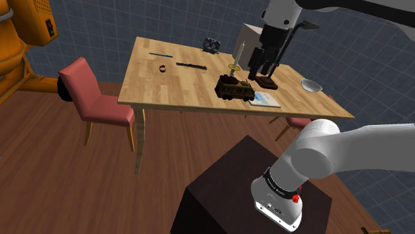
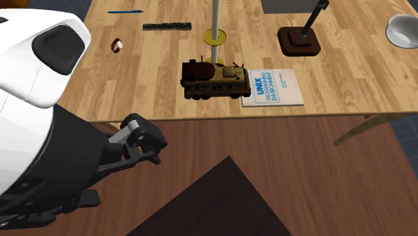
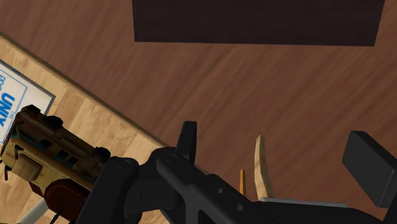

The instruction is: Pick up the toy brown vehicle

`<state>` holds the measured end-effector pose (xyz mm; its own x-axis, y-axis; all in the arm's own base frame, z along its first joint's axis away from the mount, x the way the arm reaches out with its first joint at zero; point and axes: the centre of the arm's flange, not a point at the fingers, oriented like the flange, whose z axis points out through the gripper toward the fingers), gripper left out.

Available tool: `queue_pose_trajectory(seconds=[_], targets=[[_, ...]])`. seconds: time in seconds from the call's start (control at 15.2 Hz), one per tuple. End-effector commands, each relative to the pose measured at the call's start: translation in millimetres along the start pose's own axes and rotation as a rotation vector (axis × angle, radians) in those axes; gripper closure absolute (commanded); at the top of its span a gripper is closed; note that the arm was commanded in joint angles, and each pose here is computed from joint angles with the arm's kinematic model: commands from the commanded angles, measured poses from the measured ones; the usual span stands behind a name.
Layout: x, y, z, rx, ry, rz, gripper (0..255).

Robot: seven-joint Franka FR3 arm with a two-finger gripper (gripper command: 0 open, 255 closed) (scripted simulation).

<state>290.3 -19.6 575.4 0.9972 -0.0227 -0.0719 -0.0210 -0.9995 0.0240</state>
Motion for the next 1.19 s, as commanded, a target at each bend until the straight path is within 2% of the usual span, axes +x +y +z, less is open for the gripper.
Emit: queue_pose_trajectory(seconds=[0.0, 0.53, 1.12], targets=[[0, 0, 0, 0.0, 0.0, 0.0, 0], [32, 83, 45, -0.035, 0.024, -0.159, 0], [85, 171, 91, -0.075, 0.05, -0.338, 0]])
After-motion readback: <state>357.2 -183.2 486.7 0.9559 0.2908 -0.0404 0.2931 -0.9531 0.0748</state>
